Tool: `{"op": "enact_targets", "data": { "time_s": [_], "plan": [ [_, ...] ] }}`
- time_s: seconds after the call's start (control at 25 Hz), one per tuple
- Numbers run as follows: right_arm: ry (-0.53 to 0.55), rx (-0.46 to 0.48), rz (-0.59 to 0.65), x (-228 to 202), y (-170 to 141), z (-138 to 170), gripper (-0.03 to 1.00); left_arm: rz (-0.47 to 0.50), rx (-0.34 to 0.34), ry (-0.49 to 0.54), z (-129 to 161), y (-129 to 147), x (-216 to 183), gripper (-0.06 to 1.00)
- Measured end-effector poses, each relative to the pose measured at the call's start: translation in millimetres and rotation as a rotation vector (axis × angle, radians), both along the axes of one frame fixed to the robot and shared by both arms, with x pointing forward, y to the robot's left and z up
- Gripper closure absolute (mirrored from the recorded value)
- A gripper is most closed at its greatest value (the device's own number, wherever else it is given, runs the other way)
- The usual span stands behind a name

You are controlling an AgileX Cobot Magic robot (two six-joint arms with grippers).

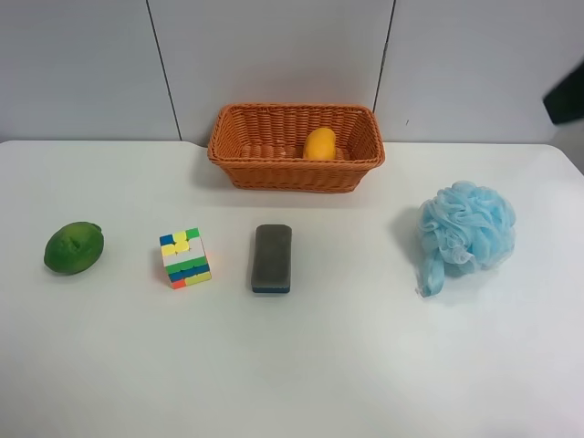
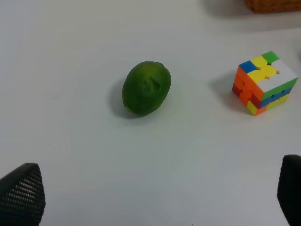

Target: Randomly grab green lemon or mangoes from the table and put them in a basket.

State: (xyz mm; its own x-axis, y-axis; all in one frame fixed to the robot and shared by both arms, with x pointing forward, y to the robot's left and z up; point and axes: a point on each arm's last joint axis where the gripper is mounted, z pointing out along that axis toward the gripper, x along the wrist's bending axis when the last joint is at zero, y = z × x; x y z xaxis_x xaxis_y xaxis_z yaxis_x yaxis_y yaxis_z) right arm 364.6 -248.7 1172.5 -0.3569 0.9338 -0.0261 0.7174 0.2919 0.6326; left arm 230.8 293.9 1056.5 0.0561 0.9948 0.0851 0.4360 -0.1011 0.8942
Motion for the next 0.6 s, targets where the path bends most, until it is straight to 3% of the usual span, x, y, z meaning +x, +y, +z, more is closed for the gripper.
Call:
{"op": "enact_targets", "data": {
  "time_s": [0.32,0.6],
  "plan": [
    [-0.061,0.017,-0.003,-76,-34,-57,-0.02,0.000,0.000,0.000,0,0,0,-0.05],
    [-0.135,0.049,-0.035,-99,-44,-100,-0.02,0.000,0.000,0.000,0,0,0,-0.05]
  ]
}}
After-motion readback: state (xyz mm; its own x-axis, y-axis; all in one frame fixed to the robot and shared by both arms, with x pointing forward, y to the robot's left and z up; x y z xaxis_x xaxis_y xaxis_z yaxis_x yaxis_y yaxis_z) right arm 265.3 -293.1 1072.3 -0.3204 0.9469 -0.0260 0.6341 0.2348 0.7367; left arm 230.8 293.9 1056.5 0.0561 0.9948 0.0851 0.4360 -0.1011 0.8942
